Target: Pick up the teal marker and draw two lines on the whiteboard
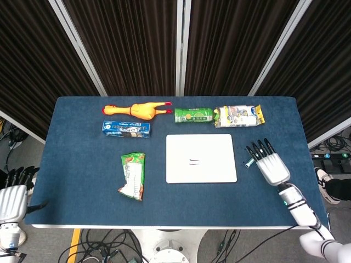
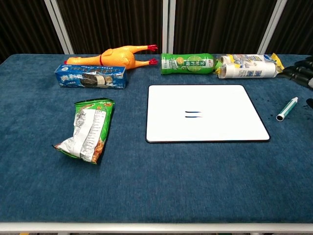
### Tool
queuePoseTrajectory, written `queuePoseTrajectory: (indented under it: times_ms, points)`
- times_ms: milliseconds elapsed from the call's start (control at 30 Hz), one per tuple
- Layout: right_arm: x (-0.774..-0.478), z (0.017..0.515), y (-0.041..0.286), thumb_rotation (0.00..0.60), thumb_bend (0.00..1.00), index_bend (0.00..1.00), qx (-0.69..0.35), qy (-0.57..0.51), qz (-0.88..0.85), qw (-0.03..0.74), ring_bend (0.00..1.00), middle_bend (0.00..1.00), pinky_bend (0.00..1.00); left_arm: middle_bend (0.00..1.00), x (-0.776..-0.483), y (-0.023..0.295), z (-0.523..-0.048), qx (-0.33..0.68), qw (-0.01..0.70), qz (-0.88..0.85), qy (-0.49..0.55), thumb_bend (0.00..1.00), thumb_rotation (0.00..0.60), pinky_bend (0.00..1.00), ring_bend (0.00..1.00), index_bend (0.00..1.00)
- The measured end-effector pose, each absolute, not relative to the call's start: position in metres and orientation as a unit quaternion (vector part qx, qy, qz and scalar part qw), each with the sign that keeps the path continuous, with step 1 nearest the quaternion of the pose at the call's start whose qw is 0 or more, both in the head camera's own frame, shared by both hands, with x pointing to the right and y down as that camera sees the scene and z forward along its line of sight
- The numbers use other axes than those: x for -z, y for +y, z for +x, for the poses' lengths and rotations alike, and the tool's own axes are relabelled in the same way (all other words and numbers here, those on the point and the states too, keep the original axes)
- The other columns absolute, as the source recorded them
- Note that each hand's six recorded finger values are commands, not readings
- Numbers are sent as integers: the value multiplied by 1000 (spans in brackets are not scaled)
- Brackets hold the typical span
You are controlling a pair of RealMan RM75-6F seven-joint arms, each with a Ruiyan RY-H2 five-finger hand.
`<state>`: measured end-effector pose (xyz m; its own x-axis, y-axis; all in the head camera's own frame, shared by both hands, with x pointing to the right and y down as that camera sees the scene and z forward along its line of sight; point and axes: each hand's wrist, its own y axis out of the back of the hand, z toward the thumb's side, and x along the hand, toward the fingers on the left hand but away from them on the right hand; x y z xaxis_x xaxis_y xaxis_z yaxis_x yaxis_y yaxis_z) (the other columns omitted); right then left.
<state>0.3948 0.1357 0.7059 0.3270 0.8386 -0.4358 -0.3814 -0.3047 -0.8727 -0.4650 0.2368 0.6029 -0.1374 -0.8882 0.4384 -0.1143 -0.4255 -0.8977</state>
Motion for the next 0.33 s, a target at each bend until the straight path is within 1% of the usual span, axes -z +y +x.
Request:
queuePoseTrajectory:
  times_ms: [67, 167, 233, 333]
  points:
    - [-690, 397, 141, 600, 339, 42, -540, -250, -619, 513, 2, 167, 0, 110, -603, 235, -464, 614, 319, -577, 433, 6, 600, 23, 44, 162]
    - [-658, 406, 149, 600, 297, 80, -517, -347, -655, 428, 19, 191, 0, 110, -604, 232, -462, 613, 327, -576, 431, 7, 600, 23, 44, 162]
    - [-631, 419, 154, 600, 290, 84, -499, -404, -668, 375, 23, 193, 0, 110, -605, 230, -460, 613, 331, -577, 427, 7, 600, 23, 44, 162]
    - [-596, 439, 161, 600, 294, 89, -486, -456, -666, 335, 30, 203, 0, 110, -606, 227, -458, 612, 333, -578, 425, 6, 600, 23, 44, 163]
